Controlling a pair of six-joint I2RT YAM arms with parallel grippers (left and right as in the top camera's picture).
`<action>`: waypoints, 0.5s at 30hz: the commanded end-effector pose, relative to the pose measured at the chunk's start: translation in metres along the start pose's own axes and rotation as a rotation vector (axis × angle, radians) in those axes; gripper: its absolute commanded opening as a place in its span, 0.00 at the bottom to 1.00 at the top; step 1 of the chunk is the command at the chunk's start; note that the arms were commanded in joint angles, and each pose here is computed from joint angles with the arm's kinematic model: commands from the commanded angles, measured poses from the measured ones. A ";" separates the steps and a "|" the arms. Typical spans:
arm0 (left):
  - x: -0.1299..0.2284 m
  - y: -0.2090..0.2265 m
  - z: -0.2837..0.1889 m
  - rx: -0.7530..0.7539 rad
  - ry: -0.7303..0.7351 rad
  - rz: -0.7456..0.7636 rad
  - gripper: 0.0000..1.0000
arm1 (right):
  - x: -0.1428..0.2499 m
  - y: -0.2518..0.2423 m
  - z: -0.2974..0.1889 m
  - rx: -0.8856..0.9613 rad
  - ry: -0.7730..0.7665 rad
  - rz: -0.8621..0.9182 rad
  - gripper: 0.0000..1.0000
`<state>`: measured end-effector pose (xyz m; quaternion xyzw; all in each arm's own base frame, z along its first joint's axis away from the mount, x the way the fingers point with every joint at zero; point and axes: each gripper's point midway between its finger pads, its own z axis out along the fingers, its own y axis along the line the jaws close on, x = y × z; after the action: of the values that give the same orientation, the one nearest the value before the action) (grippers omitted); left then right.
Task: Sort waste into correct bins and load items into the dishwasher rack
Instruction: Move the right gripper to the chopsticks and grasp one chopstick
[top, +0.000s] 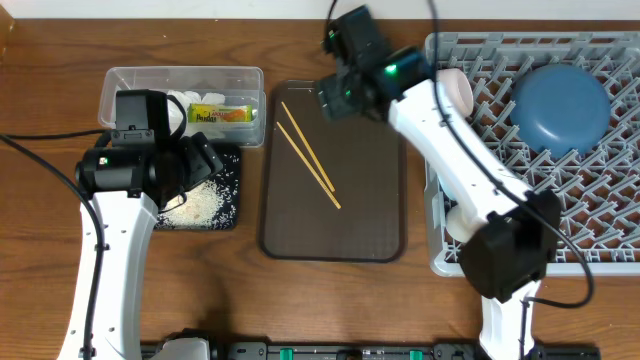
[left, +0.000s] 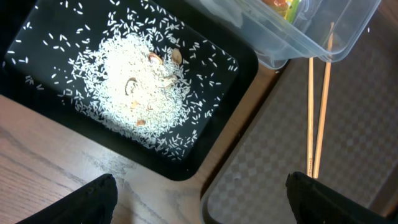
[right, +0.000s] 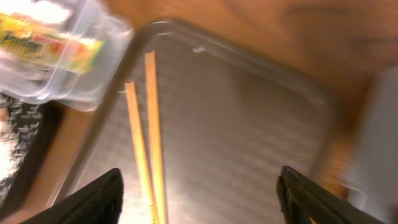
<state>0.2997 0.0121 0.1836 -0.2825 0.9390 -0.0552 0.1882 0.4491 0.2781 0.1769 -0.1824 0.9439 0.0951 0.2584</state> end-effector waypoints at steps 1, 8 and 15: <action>-0.002 0.002 0.001 -0.014 -0.004 0.000 0.89 | 0.037 0.032 0.048 -0.086 0.120 -0.041 0.71; -0.002 0.002 0.001 -0.014 -0.004 0.000 0.89 | 0.078 0.037 0.106 0.014 0.230 -0.135 0.57; -0.002 0.002 0.001 -0.014 -0.004 0.000 0.89 | 0.100 0.035 0.130 0.029 0.295 -0.143 0.44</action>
<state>0.2996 0.0121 0.1836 -0.2825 0.9390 -0.0552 0.1881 0.4129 0.3164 0.0194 -0.2533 0.9585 0.0457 0.1224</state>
